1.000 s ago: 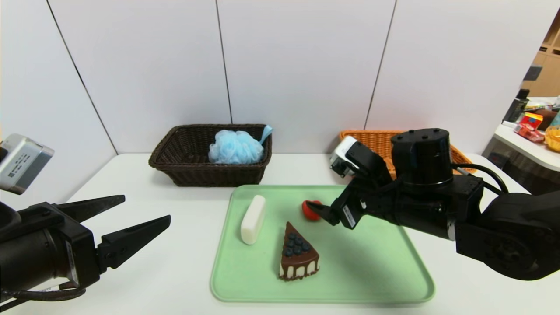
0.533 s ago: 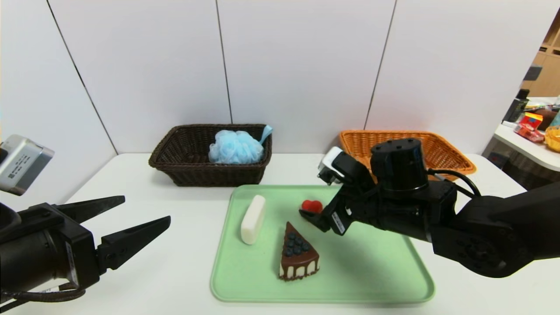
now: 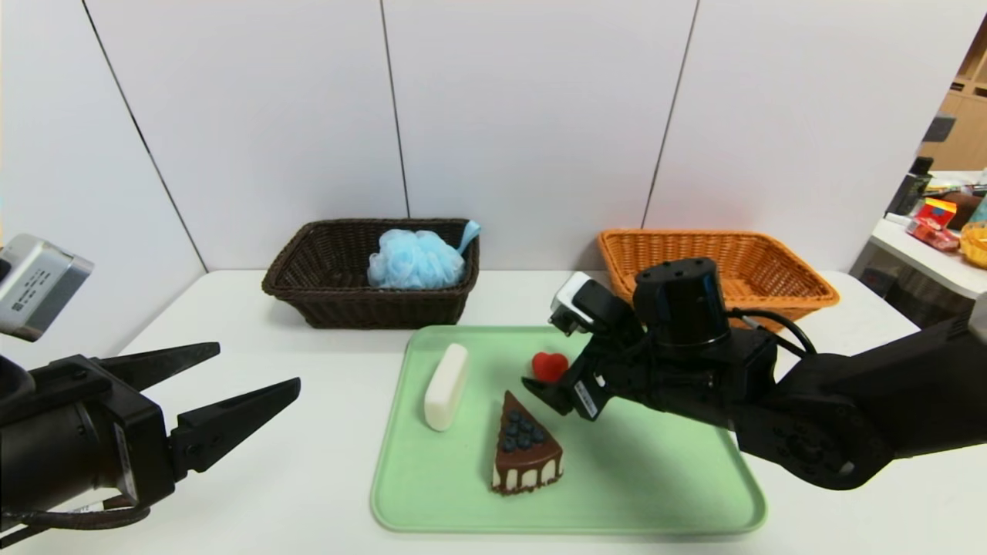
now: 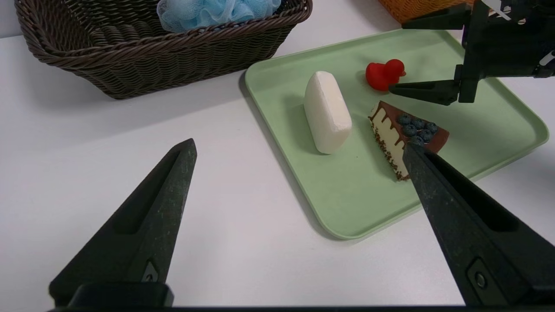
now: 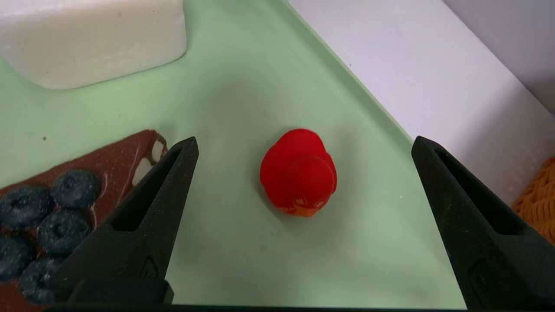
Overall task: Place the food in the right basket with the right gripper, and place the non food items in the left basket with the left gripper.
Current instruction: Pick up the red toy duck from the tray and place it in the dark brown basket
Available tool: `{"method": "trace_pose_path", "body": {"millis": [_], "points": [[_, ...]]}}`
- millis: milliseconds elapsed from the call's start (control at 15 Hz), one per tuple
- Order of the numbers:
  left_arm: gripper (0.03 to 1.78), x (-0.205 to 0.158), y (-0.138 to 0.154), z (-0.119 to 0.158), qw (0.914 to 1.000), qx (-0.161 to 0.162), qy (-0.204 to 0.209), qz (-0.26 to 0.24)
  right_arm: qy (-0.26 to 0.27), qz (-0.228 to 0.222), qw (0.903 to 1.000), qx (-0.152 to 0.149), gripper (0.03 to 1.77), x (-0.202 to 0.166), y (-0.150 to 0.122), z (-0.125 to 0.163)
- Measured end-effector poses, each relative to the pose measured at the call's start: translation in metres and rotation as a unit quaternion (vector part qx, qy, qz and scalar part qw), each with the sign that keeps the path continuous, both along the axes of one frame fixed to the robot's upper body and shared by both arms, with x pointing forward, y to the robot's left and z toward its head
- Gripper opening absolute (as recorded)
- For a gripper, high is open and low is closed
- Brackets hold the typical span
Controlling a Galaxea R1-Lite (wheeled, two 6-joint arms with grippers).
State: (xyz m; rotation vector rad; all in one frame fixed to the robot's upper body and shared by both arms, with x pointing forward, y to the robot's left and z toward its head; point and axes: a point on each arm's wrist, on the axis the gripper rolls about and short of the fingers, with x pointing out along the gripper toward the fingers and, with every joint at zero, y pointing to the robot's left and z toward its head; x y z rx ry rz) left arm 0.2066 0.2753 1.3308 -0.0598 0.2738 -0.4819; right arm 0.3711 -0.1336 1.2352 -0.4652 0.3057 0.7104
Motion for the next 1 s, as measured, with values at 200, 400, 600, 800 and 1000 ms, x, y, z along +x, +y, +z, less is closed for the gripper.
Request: {"method": "trace_pose_path", "body": {"millis": [200, 400, 600, 800, 1000], "points": [[1.69, 0.0, 0.0, 0.0, 1.0, 0.0, 0.001, 0.0, -0.007, 0.0, 1.0, 0.005, 1.69, 0.003, 0.002, -0.005], [1.69, -0.001, 0.0, 0.0, 1.0, -0.001, 0.0, -0.001, -0.002, 0.0, 1.0, 0.001, 1.69, 0.004, 0.003, -0.01], [1.69, -0.001, 0.0, 0.001, 1.0, -0.001, -0.002, -0.002, 0.003, 0.0, 1.0, -0.004, 1.69, 0.004, 0.002, -0.013], [1.69, -0.001, 0.0, 0.0, 1.0, -0.001, 0.0, -0.001, 0.006, 0.001, 0.9999, -0.011, 1.69, 0.005, 0.0, -0.016], [1.69, -0.001, 0.0, 0.0, 1.0, -0.001, 0.0, -0.001, 0.009, 0.0, 0.9999, -0.014, 1.69, 0.005, -0.001, -0.018]]}}
